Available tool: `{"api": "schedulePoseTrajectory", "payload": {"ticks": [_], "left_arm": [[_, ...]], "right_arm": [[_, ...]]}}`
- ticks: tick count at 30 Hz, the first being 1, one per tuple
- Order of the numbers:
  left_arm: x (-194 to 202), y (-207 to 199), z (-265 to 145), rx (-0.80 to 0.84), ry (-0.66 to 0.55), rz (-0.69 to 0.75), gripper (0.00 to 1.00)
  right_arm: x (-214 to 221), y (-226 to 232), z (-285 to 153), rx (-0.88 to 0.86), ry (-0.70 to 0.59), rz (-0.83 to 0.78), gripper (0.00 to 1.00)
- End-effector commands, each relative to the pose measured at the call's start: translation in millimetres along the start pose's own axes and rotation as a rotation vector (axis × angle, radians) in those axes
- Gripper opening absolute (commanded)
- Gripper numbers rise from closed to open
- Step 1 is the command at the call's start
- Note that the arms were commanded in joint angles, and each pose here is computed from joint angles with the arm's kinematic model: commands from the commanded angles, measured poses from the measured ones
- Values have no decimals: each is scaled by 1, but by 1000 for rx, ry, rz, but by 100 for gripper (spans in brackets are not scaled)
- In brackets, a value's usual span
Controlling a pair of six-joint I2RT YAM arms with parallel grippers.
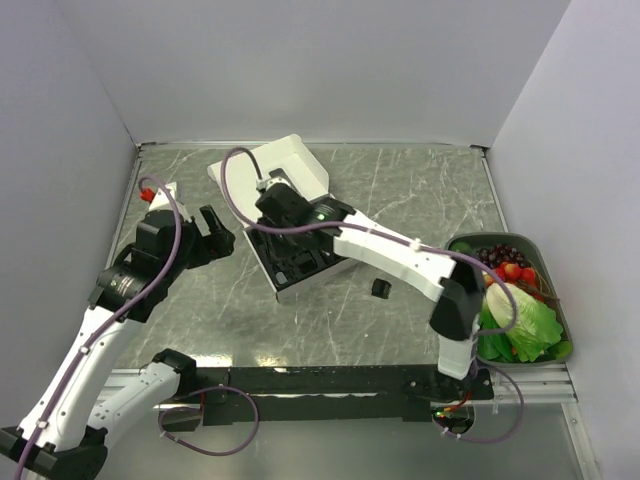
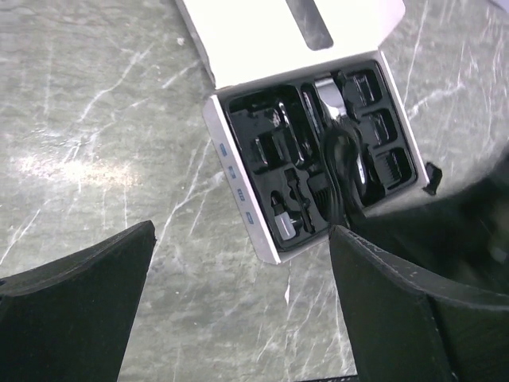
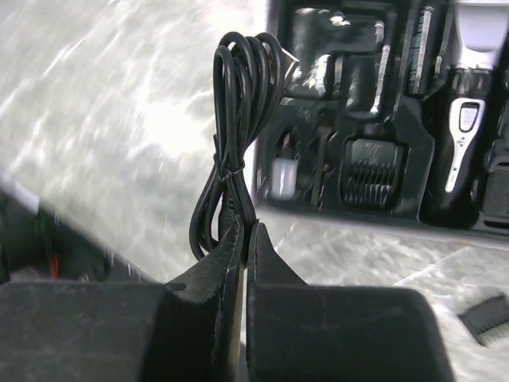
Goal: Sort the hair-cutting tools
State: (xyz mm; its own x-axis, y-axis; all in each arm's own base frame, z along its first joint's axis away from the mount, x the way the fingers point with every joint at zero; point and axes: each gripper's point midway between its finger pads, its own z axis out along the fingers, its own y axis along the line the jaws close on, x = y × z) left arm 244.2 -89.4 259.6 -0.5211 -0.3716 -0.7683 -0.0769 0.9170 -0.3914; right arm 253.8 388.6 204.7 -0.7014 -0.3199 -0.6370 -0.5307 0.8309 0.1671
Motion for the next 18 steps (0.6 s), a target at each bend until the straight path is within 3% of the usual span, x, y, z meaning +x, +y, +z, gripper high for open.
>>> {"api": "schedulePoseTrajectory", "payload": {"ticks": [1, 9, 18], "left_arm": [[-18, 1, -14, -13, -71, -63, 97], [-11, -2, -21, 37, -69, -51, 97], [-4, 0, -26, 49, -55, -38, 96]], "right_arm": [[-32, -25, 20, 146, -42, 296, 0], [-41, -49, 57, 278, -58, 594, 0], [-23, -51, 89, 327, 9, 761, 0]]}}
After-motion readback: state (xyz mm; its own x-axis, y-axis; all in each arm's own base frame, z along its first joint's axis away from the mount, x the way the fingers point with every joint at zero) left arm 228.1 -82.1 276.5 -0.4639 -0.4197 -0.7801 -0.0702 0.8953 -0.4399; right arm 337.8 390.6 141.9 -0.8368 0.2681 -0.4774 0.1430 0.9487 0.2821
